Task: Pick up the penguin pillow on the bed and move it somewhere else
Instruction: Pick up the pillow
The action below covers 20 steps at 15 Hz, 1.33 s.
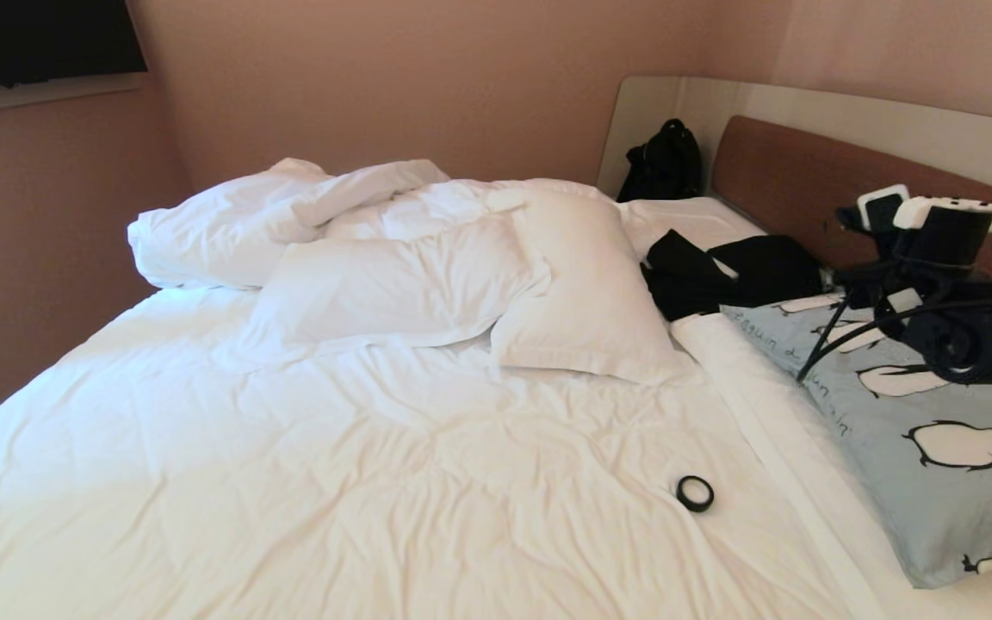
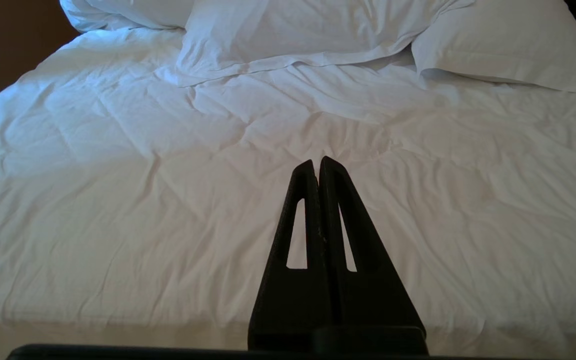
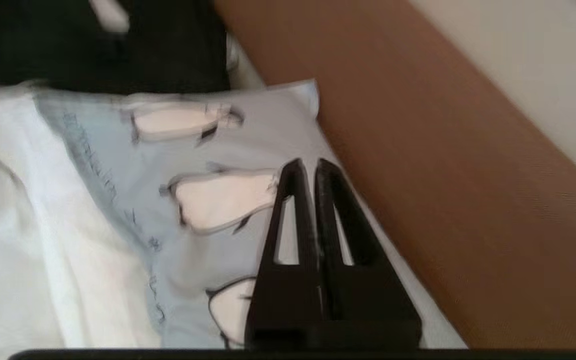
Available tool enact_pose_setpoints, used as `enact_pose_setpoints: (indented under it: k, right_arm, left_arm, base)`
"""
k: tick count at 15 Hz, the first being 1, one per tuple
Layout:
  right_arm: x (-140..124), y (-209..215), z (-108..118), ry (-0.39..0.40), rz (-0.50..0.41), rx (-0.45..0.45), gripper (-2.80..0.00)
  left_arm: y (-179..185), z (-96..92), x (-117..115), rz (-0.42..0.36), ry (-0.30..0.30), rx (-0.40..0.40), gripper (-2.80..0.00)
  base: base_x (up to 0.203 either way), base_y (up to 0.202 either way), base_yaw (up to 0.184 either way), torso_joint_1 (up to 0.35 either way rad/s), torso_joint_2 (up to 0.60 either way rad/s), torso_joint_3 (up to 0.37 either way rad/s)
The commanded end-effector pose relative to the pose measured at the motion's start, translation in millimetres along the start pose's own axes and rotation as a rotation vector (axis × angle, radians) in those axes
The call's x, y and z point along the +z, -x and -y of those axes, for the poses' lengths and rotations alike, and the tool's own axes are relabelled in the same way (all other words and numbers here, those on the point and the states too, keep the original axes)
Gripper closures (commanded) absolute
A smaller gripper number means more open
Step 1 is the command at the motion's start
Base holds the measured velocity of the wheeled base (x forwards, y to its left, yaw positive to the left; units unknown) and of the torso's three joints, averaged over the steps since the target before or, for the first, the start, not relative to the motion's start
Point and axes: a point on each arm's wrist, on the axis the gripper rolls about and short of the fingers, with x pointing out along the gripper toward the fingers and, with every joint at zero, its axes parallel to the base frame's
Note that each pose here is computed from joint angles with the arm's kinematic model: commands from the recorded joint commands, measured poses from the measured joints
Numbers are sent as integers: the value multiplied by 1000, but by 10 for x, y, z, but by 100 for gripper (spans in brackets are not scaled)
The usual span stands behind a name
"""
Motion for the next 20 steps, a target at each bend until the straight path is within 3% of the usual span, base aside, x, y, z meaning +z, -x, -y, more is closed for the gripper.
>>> enact_pose_setpoints:
  k: [1, 7, 14, 17, 20]
  right_arm:
    - [330, 302, 490, -186, 81, -57, 0]
    - [468, 1247, 1387, -363, 180, -124, 0]
    - [50, 2506, 2065, -445, 267, -146, 0]
    - [-183, 3041, 2306, -447, 299, -94, 0]
    - [-495, 3459, 2420, -456, 306, 40, 0]
  left_arm:
    - [-1, 0, -4, -1, 1, 0, 0]
    - [-1, 0, -4, -1, 1, 1, 0]
    - [-1, 0, -4, -1, 1, 0, 0]
    - [-1, 0, -4, -1, 1, 0, 0]
    - [-1, 0, -4, -1, 1, 0, 0]
  base:
    - [0, 0, 0, 0, 0, 0]
    - [0, 0, 0, 0, 0, 0]
    - [0, 0, 0, 0, 0, 0]
    - [0, 0, 0, 0, 0, 0]
    - [0, 0, 0, 0, 0, 0]
